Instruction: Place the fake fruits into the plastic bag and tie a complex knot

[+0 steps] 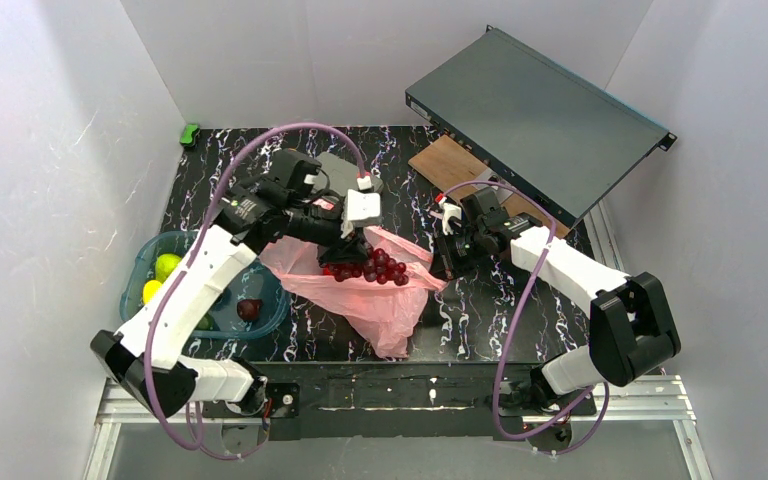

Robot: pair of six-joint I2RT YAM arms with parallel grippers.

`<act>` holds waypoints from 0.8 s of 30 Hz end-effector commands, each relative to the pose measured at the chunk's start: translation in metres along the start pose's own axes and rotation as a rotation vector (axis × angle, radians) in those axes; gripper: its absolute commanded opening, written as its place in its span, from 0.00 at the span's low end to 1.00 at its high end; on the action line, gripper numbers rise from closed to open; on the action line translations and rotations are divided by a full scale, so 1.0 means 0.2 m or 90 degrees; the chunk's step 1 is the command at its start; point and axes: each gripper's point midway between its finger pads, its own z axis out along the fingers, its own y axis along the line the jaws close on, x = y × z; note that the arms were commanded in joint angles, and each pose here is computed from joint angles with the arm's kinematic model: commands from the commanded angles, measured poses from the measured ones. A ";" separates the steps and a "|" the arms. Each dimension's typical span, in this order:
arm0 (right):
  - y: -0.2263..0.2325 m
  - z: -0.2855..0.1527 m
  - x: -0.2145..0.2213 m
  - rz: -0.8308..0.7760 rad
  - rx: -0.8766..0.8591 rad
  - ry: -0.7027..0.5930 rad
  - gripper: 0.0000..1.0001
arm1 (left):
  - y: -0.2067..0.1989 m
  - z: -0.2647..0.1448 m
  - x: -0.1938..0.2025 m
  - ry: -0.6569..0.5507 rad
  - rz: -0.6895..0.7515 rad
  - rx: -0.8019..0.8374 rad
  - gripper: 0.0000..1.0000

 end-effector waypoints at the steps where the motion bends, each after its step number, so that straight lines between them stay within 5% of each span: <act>1: 0.07 -0.06 -0.05 -0.030 -0.022 -0.026 0.01 | 0.21 -0.02 0.17 0.091 0.089 -0.115 0.00; 10: 0.06 -0.05 -0.04 -0.032 -0.025 -0.024 0.01 | 0.34 -0.03 0.57 0.215 0.119 -0.121 0.00; 16: 0.07 -0.04 -0.05 -0.027 -0.031 -0.021 0.01 | 0.36 0.07 0.69 0.225 0.114 -0.098 0.00; 18: 0.07 -0.04 -0.05 -0.027 -0.030 -0.020 0.01 | 0.38 0.11 0.71 0.231 0.098 -0.083 0.11; 22: 0.06 -0.05 -0.05 -0.030 -0.026 -0.022 0.01 | 0.39 0.15 0.66 0.228 0.088 -0.079 0.54; 24: 0.05 -0.04 -0.04 -0.031 -0.023 -0.021 0.01 | 0.39 0.13 0.59 0.211 0.076 -0.083 0.66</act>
